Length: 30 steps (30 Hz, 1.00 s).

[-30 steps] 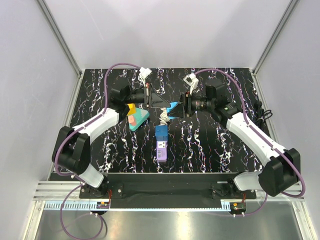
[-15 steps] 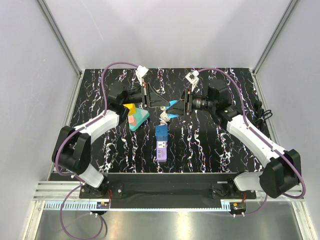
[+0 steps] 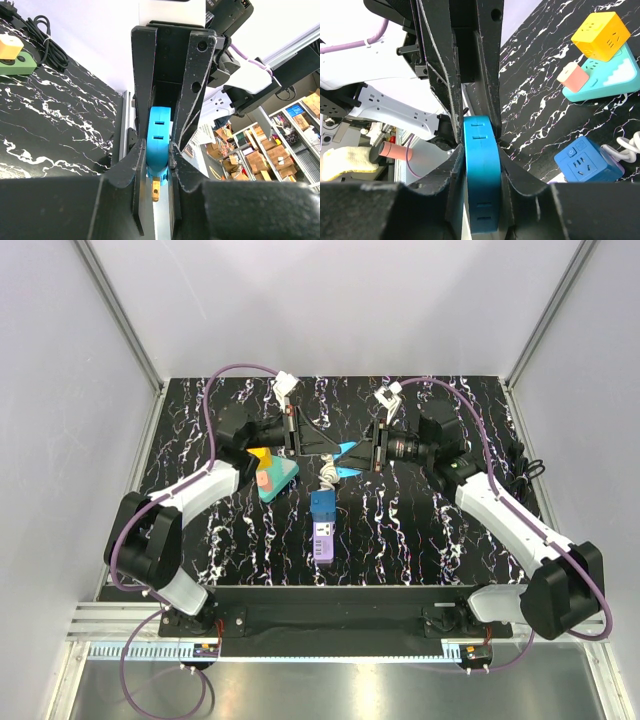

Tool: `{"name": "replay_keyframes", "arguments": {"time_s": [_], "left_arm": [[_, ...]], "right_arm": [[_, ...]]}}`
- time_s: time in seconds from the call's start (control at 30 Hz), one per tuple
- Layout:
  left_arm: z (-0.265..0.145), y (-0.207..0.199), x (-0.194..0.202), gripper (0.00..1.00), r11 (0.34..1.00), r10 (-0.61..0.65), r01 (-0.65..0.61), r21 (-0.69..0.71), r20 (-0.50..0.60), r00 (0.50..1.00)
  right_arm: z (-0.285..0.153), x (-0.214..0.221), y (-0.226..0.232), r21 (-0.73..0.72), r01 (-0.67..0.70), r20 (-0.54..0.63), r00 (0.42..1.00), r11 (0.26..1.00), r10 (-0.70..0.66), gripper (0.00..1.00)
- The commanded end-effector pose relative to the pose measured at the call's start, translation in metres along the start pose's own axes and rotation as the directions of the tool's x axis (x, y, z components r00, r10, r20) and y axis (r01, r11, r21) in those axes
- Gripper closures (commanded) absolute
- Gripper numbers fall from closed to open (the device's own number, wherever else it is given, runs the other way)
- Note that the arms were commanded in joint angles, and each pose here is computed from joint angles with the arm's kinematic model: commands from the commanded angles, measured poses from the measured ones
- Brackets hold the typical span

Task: Insert the plug

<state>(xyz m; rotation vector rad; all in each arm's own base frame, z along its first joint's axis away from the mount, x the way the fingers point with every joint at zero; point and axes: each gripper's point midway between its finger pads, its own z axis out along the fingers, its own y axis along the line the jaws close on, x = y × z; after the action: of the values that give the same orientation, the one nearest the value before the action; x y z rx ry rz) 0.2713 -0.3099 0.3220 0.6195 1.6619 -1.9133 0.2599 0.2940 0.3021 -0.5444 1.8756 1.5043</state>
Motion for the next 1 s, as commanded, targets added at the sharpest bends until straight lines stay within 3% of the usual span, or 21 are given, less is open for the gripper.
{"name": "replay_keyframes", "arguments": {"time_s": [0.0, 0.07, 0.1, 0.17, 0.23, 0.27, 0.3, 0.33, 0.37, 0.4, 0.47, 0.5, 0.57, 0.6, 0.63, 0.67, 0.73, 0.77, 0.97], "left_arm": [[-0.001, -0.007, -0.006, 1.00, 0.997, 0.069, -0.069, 0.016, 0.021, 0.997], [-0.001, -0.005, -0.006, 1.00, 0.997, 0.070, -0.070, 0.010, 0.022, 0.997], [-0.001, -0.002, -0.007, 0.75, 0.999, 0.054, -0.054, -0.003, 0.024, 0.998], [-0.004, 0.003, -0.009, 0.40, 0.997, 0.075, -0.074, -0.032, 0.029, 0.997], [-0.012, 0.018, -0.016, 0.26, 0.992, 0.019, -0.015, -0.126, 0.032, 0.999], [-0.018, 0.022, -0.022, 0.24, 0.981, 0.090, -0.084, -0.174, 0.025, 0.996], [-0.027, 0.035, -0.027, 0.21, 0.958, 0.006, 0.004, -0.288, 0.032, 0.999], [-0.041, 0.041, -0.038, 0.10, 0.930, 0.026, -0.007, -0.368, 0.046, 0.999], [-0.053, 0.046, -0.043, 0.01, 0.890, 0.112, -0.095, -0.446, 0.012, 0.994], [-0.075, 0.059, -0.047, 0.01, 0.801, 0.063, -0.032, -0.598, 0.030, 0.998], [-0.103, 0.067, -0.032, 0.01, 0.682, 0.036, -0.044, -0.730, -0.026, 0.999], [-0.116, 0.071, -0.035, 0.01, 0.608, 0.056, -0.060, -0.792, -0.033, 0.998], [-0.128, 0.063, -0.020, 0.01, 0.571, 0.056, -0.099, -0.815, -0.081, 0.995], [-0.136, 0.066, -0.006, 0.01, 0.544, 0.043, -0.109, -0.832, -0.103, 0.994], [-0.143, 0.066, 0.001, 0.01, 0.517, 0.049, -0.128, -0.847, -0.120, 0.992], [-0.151, 0.058, 0.004, 0.01, 0.489, 0.088, -0.168, -0.856, -0.143, 0.986], [-0.168, 0.069, 0.027, 0.01, 0.418, 0.067, -0.177, -0.891, -0.164, 0.984], [-0.181, 0.067, 0.024, 0.01, 0.337, 0.105, -0.194, -0.921, -0.168, 0.980], [-0.191, 0.070, 0.038, 0.01, 0.209, 0.194, -0.260, -0.943, -0.221, 0.956]], "right_arm": [[-0.009, -0.010, 0.012, -0.028, 0.071, 0.039, 0.997, 0.997, -0.069, 0.80], [-0.009, -0.010, 0.012, -0.032, 0.073, 0.040, 0.997, 0.997, -0.071, 1.00], [-0.010, -0.011, 0.013, -0.034, 0.078, 0.043, 0.996, 0.996, -0.076, 1.00], [-0.012, -0.014, 0.013, -0.029, 0.087, 0.050, 0.995, 0.996, -0.085, 1.00], [-0.022, -0.022, 0.002, 0.022, 0.105, 0.048, 0.993, 0.994, -0.106, 1.00], [-0.028, -0.013, -0.020, 0.107, 0.106, 0.001, 0.994, 0.989, -0.107, 1.00], [-0.035, -0.021, -0.029, 0.155, 0.137, 0.000, 0.990, 0.978, -0.139, 1.00], [-0.048, -0.028, -0.054, 0.233, 0.130, 0.006, 0.991, 0.964, -0.135, 1.00], [-0.056, -0.032, -0.068, 0.273, 0.174, -0.012, 0.984, 0.946, -0.177, 1.00], [-0.065, -0.039, -0.077, 0.329, 0.169, -0.029, 0.985, 0.929, -0.168, 1.00], [-0.081, -0.032, -0.125, 0.481, 0.208, -0.149, 0.977, 0.852, -0.154, 1.00], [-0.084, -0.052, -0.126, 0.512, 0.256, -0.170, 0.966, 0.820, -0.196, 1.00], [-0.094, -0.037, -0.167, 0.568, 0.319, -0.332, 0.932, 0.759, -0.144, 1.00], [-0.096, -0.060, -0.168, 0.586, 0.366, -0.348, 0.920, 0.723, -0.183, 1.00], [-0.095, -0.054, -0.192, 0.601, 0.372, -0.397, 0.907, 0.707, -0.140, 1.00], [-0.103, -0.049, -0.203, 0.576, 0.448, -0.489, 0.859, 0.683, -0.151, 1.00], [-0.104, -0.055, -0.229, 0.564, 0.516, -0.563, 0.812, 0.645, -0.156, 1.00], [-0.115, -0.054, -0.243, 0.565, 0.554, -0.609, 0.780, 0.612, -0.144, 1.00], [-0.140, -0.055, -0.300, 0.497, 0.641, -0.738, 0.667, 0.585, -0.103, 1.00]]}}
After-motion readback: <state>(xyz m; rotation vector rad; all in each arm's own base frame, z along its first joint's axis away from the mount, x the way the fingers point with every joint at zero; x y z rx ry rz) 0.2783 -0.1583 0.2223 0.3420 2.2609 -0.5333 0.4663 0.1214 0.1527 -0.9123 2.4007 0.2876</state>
